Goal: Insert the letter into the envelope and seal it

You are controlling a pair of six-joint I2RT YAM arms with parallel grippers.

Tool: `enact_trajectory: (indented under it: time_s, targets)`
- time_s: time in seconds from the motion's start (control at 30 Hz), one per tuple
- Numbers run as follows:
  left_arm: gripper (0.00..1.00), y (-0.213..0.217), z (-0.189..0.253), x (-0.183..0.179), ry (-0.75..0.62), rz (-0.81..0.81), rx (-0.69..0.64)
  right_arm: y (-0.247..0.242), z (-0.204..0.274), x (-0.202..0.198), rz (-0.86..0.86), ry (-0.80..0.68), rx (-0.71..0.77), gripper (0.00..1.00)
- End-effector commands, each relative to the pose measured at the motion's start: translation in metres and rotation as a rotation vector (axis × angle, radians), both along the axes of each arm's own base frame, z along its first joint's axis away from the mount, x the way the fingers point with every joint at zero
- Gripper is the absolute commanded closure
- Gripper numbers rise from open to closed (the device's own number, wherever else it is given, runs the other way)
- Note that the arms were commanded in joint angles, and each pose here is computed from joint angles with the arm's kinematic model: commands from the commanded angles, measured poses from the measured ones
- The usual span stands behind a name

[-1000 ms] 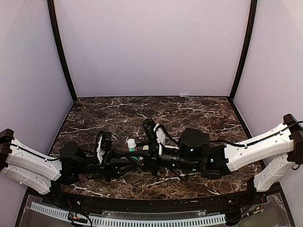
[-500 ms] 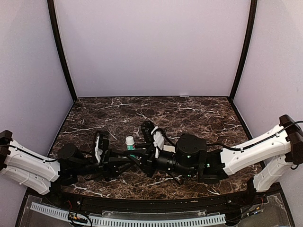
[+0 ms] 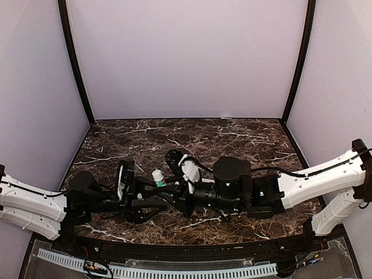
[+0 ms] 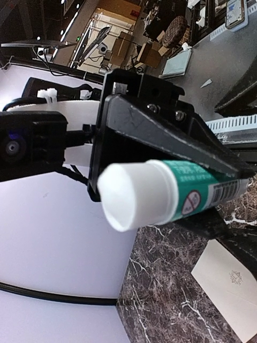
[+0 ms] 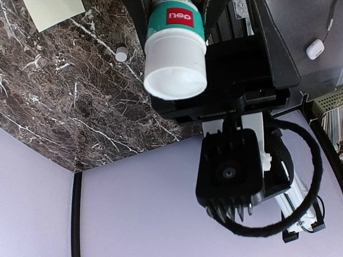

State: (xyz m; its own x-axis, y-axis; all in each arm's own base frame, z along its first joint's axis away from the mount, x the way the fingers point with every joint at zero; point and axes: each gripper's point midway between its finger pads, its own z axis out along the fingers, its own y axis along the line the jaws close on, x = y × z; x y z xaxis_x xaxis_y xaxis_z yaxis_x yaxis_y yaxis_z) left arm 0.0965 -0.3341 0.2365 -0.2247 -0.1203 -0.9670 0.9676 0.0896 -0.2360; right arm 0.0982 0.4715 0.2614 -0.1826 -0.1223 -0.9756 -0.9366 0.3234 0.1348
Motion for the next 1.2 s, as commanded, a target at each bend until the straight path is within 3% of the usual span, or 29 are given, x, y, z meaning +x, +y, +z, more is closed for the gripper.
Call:
enact_trajectory:
  time_s: [0.0, 0.33, 0.53, 0.7, 0.9, 1.1, 1.17]
  targets:
    - [0.28, 0.006, 0.012, -0.008, -0.039, -0.017, 0.003, -0.008, 0.001, -0.009, 0.068, -0.023, -0.09, 1.0]
    - [0.3, 0.017, 0.024, -0.009, -0.03, 0.0, -0.036, -0.006, -0.008, -0.032, 0.195, 0.008, -0.116, 1.0]
    - [0.4, 0.007, 0.018, -0.007, -0.01, -0.014, -0.007, -0.001, -0.01, -0.035, 0.217, 0.011, -0.113, 1.0]
    - [0.55, 0.005, 0.02, -0.009, 0.0, -0.035, -0.027, 0.003, -0.011, -0.038, 0.234, 0.012, -0.118, 1.0]
    - [0.56, 0.005, 0.024, -0.013, 0.004, -0.055, -0.05, 0.004, -0.013, -0.042, 0.249, 0.013, -0.126, 1.0]
    - [0.75, 0.005, 0.026, -0.014, 0.005, -0.065, -0.061, 0.005, -0.012, -0.044, 0.257, 0.01, -0.124, 1.0]
    - [0.88, 0.005, 0.027, -0.015, 0.004, -0.072, -0.072, 0.004, -0.013, -0.044, 0.252, 0.014, -0.127, 1.0]
